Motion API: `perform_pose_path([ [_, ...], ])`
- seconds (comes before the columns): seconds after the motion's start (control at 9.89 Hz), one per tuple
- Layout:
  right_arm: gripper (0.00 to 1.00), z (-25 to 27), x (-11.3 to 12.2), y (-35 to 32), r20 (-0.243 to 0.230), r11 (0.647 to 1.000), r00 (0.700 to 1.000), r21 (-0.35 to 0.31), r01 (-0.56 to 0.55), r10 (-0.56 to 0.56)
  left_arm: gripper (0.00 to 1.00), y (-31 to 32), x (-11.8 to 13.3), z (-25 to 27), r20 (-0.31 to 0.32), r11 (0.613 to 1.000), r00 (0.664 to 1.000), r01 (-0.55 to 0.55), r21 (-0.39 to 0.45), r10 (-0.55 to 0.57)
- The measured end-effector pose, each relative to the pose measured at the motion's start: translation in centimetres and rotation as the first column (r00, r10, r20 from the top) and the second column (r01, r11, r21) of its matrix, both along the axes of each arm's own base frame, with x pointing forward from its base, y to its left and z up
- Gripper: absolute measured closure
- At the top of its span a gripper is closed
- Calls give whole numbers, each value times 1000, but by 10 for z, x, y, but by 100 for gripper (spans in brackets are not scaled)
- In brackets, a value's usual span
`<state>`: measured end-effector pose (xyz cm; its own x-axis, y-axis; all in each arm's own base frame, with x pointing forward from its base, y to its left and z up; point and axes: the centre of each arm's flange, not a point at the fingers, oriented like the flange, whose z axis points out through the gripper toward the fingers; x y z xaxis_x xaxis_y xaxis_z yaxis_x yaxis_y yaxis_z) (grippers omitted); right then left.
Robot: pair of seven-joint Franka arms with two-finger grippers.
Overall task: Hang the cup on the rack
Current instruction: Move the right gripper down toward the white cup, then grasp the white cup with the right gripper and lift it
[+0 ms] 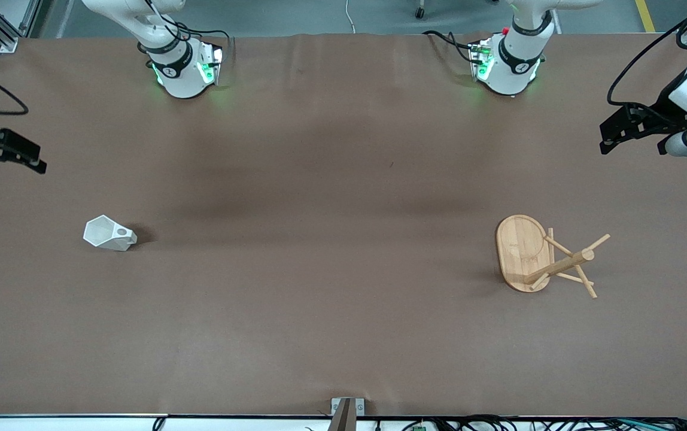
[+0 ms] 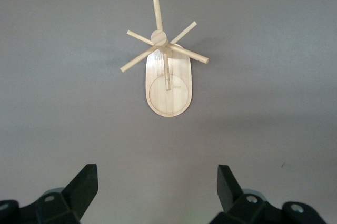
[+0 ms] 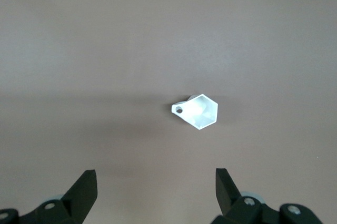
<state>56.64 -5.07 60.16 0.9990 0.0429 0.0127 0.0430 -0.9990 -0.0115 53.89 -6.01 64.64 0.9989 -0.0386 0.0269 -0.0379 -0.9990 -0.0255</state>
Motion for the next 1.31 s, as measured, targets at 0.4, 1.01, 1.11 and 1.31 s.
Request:
perform_pose_path([
  [0.4,2,-123,13,-58,-2,1000,1000,-7,26,-26,0,0,0,0,-1,1000,1000,0,0,0],
  [1.01,4,-275,6,-122,-37,999,999,-13,-40,39,0,0,0,-1,-2,1000,1000,-1,0,1],
  [1.11,4,-294,1,-125,-54,999,998,-8,-35,35,0,1,0,-1,-2,1000,1000,-1,0,1],
  [1.31,10,-325,-2,-126,-83,1000,996,-1,-31,31,0,1,0,-1,-2,1000,1000,-1,0,1],
])
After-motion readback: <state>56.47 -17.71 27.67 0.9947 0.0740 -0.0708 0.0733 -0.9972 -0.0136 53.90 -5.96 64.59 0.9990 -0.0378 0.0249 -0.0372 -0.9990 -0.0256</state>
